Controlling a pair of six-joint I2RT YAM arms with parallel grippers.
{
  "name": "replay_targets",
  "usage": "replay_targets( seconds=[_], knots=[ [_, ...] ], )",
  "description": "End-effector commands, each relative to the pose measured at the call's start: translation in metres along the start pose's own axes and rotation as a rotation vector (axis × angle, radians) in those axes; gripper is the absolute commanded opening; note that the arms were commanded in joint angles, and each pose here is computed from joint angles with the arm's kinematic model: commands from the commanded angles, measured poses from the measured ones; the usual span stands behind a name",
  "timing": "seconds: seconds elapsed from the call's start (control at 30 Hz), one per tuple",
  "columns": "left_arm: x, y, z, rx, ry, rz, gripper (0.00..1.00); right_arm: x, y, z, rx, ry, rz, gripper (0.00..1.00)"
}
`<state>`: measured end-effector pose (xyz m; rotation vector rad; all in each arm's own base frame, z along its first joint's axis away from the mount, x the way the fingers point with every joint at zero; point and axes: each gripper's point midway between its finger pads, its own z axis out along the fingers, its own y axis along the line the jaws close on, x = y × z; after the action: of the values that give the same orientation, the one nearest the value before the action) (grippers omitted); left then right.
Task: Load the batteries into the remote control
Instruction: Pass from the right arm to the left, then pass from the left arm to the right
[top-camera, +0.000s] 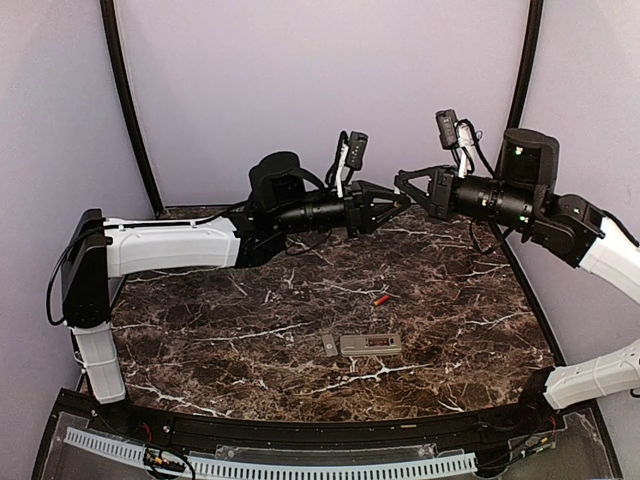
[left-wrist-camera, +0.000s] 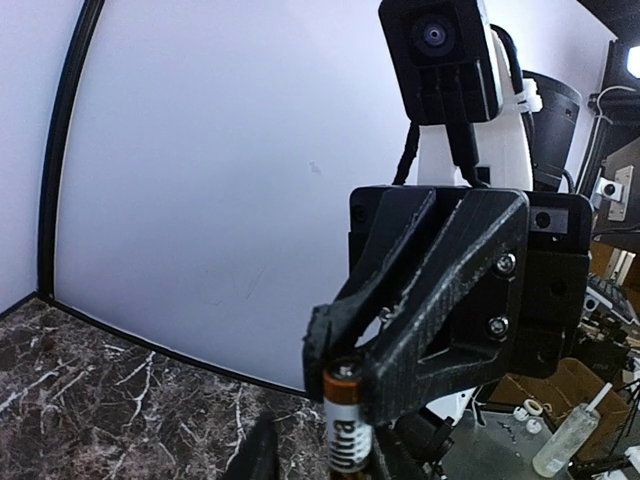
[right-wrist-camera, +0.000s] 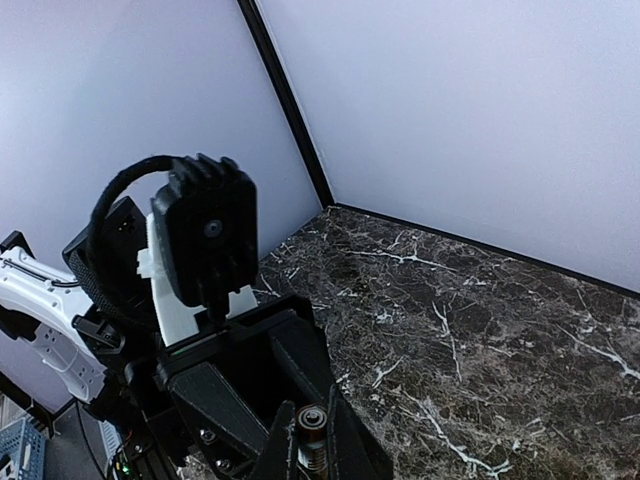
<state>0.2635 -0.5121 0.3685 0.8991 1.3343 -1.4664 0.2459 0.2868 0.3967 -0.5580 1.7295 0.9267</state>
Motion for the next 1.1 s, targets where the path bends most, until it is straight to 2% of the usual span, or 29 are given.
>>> replay_targets(
  seconds=[0.0,0.17,0.33,0.37,0.4,0.47,0.57,0.63,0.73,0.83,0.93,1.07],
  knots=[
    [-0.008,-0.006,0.002,0.017,-0.009,0.023,0.19,0.0,0.004,0.0,-0.017,-0.013,0.008,0.0],
    [-0.01,-0.01,0.002,0.037,-0.017,0.032,0.02,0.004,0.002,0.002,-0.007,-0.005,0.003,0.0],
    [-0.005,-0.009,0.0,0.032,0.0,0.041,0.0,0.009,-0.001,-0.001,0.009,0.02,-0.004,0.01],
    [-0.003,-0.01,0.0,0.032,0.005,0.047,0.0,0.008,-0.001,-0.003,0.015,0.022,-0.01,0.13],
    [0.001,-0.008,-0.001,0.024,0.022,0.061,0.0,0.005,-0.001,-0.006,0.022,0.02,-0.018,0.28],
    [0.01,-0.005,-0.004,0.003,0.057,0.112,0.0,-0.002,-0.002,-0.014,0.036,0.031,-0.033,0.49],
    [0.018,0.0,-0.01,-0.058,0.121,0.224,0.0,-0.007,-0.008,-0.026,0.07,0.117,-0.031,0.69],
    [0.03,0.006,-0.015,-0.114,0.193,0.346,0.0,0.001,-0.02,-0.028,0.068,0.234,0.017,0.75],
    [0.051,0.014,-0.02,-0.188,0.309,0.54,0.0,0.028,-0.025,-0.026,0.007,0.443,0.164,0.73],
    [0.054,0.016,-0.026,-0.212,0.333,0.584,0.0,0.052,-0.036,-0.024,0.043,0.575,0.279,0.63],
    [0.054,0.014,-0.028,-0.217,0.337,0.589,0.0,0.056,-0.037,-0.022,0.041,0.579,0.338,0.61],
    [0.063,0.016,-0.03,-0.218,0.36,0.58,0.0,0.06,-0.022,-0.013,-0.072,0.57,0.41,0.58]
  ],
)
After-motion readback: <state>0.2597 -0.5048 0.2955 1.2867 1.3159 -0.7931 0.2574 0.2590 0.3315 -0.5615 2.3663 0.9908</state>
